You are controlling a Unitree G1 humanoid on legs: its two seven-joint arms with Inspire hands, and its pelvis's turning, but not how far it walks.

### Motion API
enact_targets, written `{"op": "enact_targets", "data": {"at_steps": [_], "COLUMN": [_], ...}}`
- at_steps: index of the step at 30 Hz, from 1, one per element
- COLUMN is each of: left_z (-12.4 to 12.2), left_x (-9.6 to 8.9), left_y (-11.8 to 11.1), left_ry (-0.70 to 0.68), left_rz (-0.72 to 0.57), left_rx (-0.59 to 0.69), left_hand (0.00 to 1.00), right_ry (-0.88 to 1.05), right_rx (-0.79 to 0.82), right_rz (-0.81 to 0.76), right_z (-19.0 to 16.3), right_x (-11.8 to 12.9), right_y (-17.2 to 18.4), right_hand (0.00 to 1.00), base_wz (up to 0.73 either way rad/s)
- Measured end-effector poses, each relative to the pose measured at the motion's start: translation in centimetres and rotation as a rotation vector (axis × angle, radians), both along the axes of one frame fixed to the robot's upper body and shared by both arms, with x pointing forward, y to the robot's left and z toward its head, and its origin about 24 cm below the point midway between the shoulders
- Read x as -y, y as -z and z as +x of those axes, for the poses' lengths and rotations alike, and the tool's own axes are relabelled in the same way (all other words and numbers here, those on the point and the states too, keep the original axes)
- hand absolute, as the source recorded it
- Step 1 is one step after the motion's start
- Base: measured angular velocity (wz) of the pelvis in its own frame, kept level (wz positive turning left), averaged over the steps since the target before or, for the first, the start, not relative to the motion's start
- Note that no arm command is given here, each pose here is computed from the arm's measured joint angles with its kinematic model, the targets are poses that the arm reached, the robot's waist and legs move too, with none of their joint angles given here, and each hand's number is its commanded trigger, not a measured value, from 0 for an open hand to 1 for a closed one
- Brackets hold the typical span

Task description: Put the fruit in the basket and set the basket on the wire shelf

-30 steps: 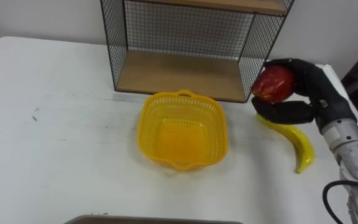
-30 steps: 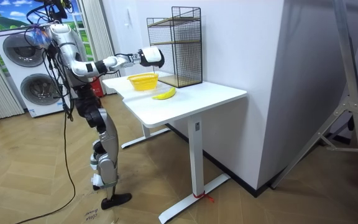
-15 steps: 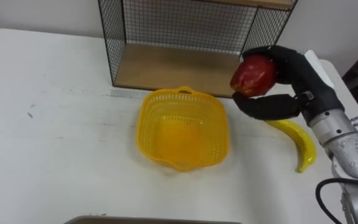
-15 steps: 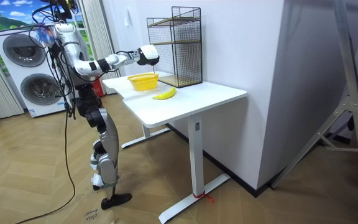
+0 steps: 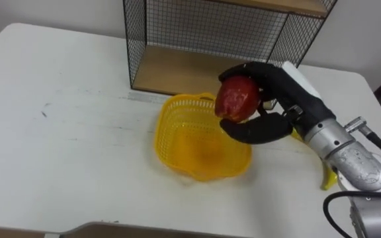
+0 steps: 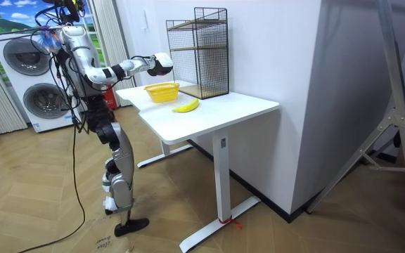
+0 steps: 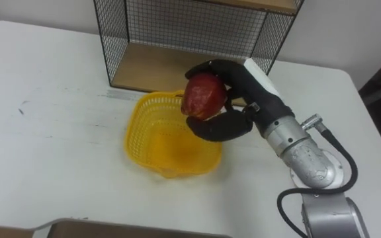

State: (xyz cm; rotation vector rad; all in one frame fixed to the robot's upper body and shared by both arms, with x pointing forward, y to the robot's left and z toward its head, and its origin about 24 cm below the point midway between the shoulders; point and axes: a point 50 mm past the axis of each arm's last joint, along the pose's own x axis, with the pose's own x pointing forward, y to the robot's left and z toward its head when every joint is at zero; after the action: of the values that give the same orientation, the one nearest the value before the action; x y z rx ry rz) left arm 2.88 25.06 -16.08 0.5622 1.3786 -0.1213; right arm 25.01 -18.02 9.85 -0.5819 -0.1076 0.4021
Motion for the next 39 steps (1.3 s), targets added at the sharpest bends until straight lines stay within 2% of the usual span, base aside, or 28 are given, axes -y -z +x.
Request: {"op": "enact_targets", "data": {"at_steps": [1,2,3,4,15,39], "left_z": [0.0,0.1,0.2,0.2,1.4,1.3], "left_x": [0.0,0.0,0.0,0.0,0.3,0.3], "left_y": [0.0,0.0,0.0,0.0,0.0,0.0], "left_ry": [0.0,0.001,0.001,0.001,0.029,0.028], "left_rz": [0.0,0.0,-0.001,-0.001,-0.005,0.0], "left_rx": [0.001,0.002,0.003,0.004,0.027,0.013], "left_hand": [0.0,0.0,0.0,0.0,0.0,0.0], "right_ry": [-0.004,-0.014,-0.02,-0.022,-0.059,-0.056], "right_rx": [-0.003,-0.009,-0.014,-0.015,-0.033,-0.056], "right_rz": [-0.005,-0.013,-0.022,-0.026,-0.046,-0.028], "right_z": [0.0,0.0,0.0,0.0,-0.1,-0.1], "right_x": [0.0,-0.1,-0.1,-0.2,-0.9,-1.1], "right_y": [0.0,0.1,0.1,0.2,0.5,0.8], "right_hand": [0.74,0.62,0.16,0.0,0.0,0.0], "base_wz": [0.0,0.0,0.0,0.0,0.0,0.0]}}
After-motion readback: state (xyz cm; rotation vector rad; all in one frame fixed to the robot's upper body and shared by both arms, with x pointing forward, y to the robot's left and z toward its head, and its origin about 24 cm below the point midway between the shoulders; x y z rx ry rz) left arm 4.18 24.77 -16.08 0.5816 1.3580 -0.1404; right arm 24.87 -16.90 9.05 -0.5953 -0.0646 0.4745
